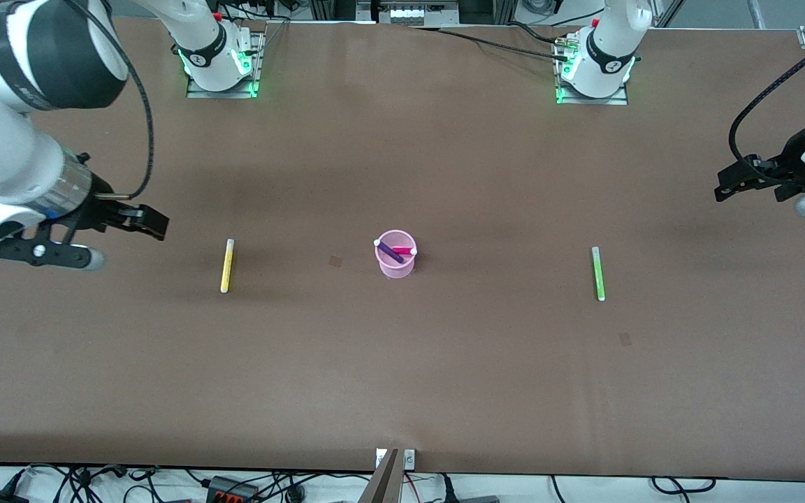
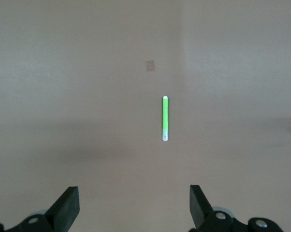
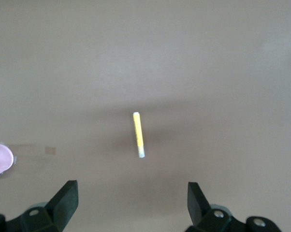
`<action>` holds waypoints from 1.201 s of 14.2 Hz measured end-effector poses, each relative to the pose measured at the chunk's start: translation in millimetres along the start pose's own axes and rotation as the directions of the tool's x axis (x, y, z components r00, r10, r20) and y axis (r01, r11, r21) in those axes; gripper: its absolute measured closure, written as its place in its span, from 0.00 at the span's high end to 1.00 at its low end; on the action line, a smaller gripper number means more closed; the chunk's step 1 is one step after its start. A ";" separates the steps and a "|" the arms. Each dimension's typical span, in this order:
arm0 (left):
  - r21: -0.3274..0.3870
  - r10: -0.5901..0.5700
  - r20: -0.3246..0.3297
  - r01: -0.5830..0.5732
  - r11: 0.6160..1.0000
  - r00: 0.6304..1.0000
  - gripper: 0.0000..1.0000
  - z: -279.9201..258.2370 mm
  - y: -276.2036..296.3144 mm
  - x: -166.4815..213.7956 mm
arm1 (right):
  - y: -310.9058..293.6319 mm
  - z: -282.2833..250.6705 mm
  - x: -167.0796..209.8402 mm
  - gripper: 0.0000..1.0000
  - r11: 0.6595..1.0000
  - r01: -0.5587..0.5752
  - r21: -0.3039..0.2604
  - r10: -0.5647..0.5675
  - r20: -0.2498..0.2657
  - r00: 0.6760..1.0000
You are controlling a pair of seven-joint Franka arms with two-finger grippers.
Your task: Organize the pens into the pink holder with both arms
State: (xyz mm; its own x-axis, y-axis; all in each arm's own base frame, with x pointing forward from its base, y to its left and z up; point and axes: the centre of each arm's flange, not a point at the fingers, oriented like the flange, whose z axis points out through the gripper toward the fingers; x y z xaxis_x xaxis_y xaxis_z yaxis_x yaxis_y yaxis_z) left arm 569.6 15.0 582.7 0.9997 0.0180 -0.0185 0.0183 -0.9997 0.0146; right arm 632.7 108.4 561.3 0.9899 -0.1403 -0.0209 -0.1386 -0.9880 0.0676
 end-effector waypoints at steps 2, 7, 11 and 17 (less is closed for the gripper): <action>0.000 0.000 0.000 0.000 1.000 1.000 1.00 0.0 0.0 0.0 | 23.3 -9.3 2.4 1.00 1.000 0.000 -0.001 0.000 -0.015 1.000; 0.000 0.000 0.001 0.000 1.000 1.000 1.00 0.1 0.0 -0.1 | 70.9 -15.5 9.3 1.00 1.000 0.026 0.000 -0.026 -0.020 0.999; 0.000 0.000 0.002 0.000 1.000 1.000 1.00 0.2 0.0 -0.2 | 92.2 -13.2 11.7 1.00 0.999 0.044 -0.001 -0.044 -0.005 0.999; 0.000 0.001 0.002 -0.001 1.000 1.000 1.00 0.2 0.4 -0.2 | 121.2 -30.0 5.9 1.00 0.997 0.031 0.072 -0.030 -0.018 0.999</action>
State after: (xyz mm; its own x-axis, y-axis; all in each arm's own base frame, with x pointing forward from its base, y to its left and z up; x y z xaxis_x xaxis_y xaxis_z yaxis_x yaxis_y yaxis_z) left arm 569.4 14.6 582.6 0.9996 0.0173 -0.0202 0.0176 -0.9997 0.0146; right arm 622.7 -10.3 599.2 0.9940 -0.1093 -0.0049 -0.1094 -0.9940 -0.0050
